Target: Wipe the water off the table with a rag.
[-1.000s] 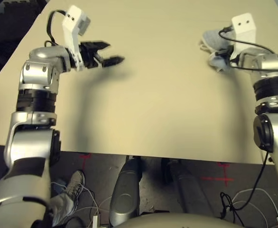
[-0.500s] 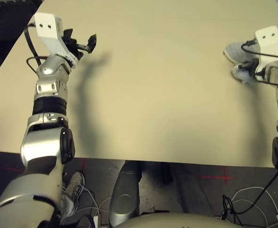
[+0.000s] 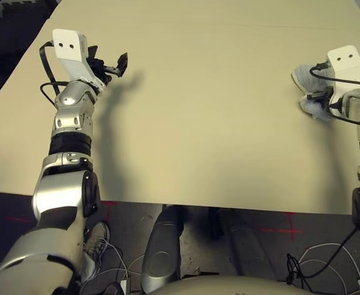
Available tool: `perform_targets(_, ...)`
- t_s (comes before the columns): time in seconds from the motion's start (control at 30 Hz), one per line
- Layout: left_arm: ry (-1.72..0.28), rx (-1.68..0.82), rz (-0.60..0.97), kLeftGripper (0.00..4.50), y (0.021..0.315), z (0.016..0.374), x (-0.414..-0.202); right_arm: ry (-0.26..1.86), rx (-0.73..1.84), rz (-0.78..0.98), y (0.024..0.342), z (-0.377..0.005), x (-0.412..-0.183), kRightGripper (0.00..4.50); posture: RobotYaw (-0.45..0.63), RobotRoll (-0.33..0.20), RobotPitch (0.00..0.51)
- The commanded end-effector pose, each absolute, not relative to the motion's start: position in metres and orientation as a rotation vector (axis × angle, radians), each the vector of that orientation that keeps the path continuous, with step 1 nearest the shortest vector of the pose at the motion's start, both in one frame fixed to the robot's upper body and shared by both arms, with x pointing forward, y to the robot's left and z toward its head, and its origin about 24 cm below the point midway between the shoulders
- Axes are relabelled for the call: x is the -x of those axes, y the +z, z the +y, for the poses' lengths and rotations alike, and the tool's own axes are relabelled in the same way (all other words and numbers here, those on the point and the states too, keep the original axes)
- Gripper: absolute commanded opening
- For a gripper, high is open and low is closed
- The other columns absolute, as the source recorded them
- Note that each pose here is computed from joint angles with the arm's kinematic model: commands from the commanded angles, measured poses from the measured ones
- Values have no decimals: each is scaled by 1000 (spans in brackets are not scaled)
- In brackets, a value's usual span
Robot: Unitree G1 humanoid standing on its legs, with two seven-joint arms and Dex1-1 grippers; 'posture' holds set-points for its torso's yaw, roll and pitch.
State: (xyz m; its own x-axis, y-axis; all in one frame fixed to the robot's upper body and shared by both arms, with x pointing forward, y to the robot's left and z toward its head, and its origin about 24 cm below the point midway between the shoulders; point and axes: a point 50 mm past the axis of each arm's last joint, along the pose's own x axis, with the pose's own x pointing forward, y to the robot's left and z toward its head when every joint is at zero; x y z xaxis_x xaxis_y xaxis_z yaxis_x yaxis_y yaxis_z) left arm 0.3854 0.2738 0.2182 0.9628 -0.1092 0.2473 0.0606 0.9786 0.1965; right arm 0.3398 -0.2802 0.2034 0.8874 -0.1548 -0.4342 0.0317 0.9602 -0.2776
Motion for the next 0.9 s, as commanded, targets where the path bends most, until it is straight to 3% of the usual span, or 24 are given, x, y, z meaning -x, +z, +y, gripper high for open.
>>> perform_targets(0.03, -95, -197, -244, 4500, 212, 273, -385, -104, 232, 598, 178, -288, -331, 213, 235, 0, 286)
perform_targets(0.2, -104, -195, -240, 4500, 212, 271, -386, -91, 181, 587, 172, -287, -332, 437, 232, 0, 285)
perform_targets(0.23, -105, -195, -239, 4500, 212, 272, -386, -80, 169, 561, 173, -286, -332, 964, 233, 0, 285)
perform_targets(0.6, -84, -189, -238, 4500, 213, 277, -386, -102, 147, 135, 214, -312, -337, 4428, 234, 0, 279)
perform_targets(0.77, -69, -175, -236, 4500, 208, 276, -386, -129, 17, -102, 214, -327, -344, 4471, 228, 0, 277)
perform_targets(0.9, -51, -158, -228, 4500, 198, 276, -386, -87, -43, -191, 199, -330, -348, 4471, 216, 0, 288)
